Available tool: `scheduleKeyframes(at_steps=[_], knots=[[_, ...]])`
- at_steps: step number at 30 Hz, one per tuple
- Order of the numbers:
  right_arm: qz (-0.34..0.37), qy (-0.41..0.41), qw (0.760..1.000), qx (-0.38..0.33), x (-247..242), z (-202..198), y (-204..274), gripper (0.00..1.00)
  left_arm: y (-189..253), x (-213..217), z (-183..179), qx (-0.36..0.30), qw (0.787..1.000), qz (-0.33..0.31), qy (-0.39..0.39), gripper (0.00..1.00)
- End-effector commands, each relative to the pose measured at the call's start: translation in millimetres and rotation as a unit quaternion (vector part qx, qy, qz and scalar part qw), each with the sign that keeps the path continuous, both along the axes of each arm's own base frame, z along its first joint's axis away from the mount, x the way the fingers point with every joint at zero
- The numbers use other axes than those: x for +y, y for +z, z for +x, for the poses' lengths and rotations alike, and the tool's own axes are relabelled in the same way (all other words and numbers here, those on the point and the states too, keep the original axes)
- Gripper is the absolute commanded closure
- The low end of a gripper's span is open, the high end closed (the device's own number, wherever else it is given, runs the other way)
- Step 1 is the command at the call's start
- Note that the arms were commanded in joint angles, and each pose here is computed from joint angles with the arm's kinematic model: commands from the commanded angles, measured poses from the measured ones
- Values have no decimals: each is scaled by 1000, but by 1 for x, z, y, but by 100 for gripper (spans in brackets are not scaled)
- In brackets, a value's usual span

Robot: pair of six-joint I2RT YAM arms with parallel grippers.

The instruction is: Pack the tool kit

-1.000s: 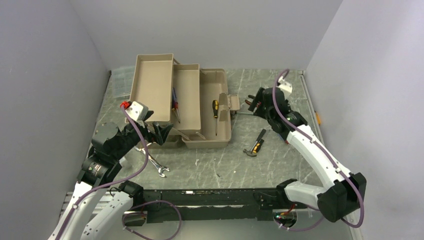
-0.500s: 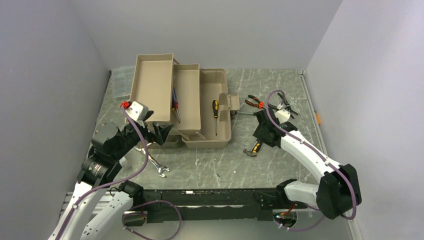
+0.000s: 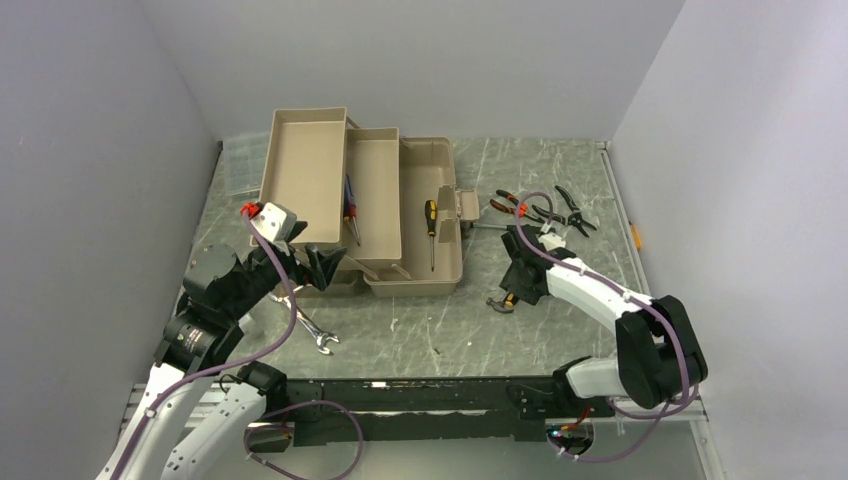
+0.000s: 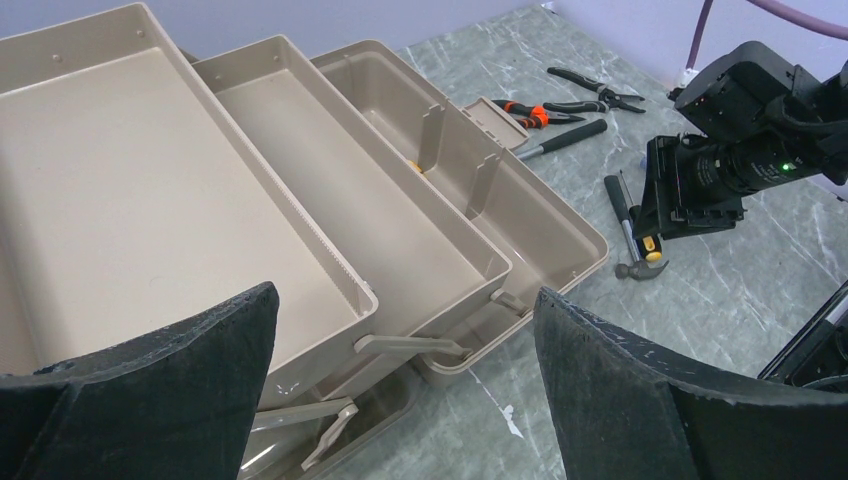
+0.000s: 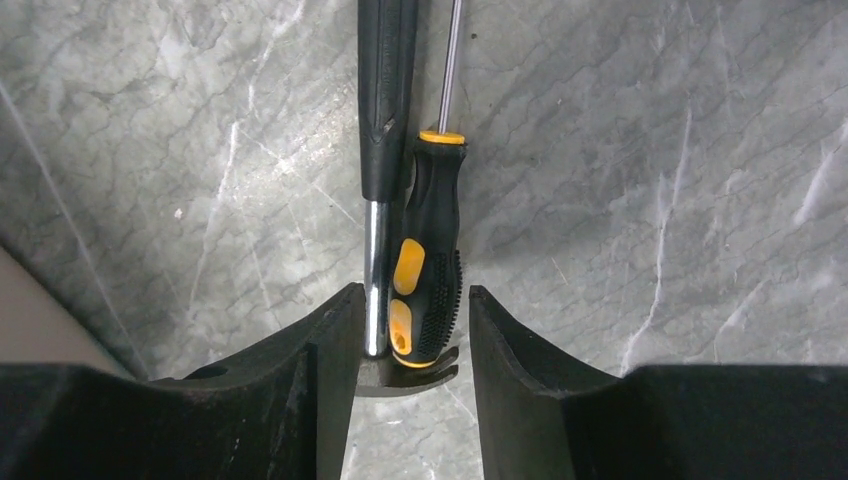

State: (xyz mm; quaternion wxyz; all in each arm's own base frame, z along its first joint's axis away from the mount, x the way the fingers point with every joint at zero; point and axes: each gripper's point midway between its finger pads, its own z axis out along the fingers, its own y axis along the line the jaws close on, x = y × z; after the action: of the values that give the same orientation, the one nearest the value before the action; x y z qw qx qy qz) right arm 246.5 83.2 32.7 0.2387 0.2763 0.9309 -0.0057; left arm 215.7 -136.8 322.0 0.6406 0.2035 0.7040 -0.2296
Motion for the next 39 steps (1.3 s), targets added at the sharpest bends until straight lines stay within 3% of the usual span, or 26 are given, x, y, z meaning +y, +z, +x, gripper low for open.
scheduleKeyframes(at_steps=[1,7,10,13,17,24,31,33,39], knots=[[4,-7,1000,-12,2,8,-5,55,13,-2,-1,-22,1000,-9,-8,1],[-20,-12,1000,6,-6,4,-15,68,14,0,-1,-25,1000,-9,-3,1],[-29,-24,999,7,-12,1,-13,80,13,0,-1,-24,1000,-8,-2,1],[-34,-35,999,-7,-16,2,-4,81,13,0,-1,-25,1000,-8,-1,1],[-31,-36,998,-38,-19,6,11,90,14,0,-1,-25,1000,-8,-3,1],[-27,-30,998,-58,-20,8,23,86,14,0,-2,-25,1000,-9,-2,1],[-34,-23,996,-81,-22,15,43,94,14,0,-2,-25,1000,-9,-2,1],[-28,-6,995,-101,-19,20,55,100,14,1,-2,-26,1000,-8,-2,1],[24,92,975,-202,9,39,112,100,14,1,-2,-27,1000,-8,-1,1]])
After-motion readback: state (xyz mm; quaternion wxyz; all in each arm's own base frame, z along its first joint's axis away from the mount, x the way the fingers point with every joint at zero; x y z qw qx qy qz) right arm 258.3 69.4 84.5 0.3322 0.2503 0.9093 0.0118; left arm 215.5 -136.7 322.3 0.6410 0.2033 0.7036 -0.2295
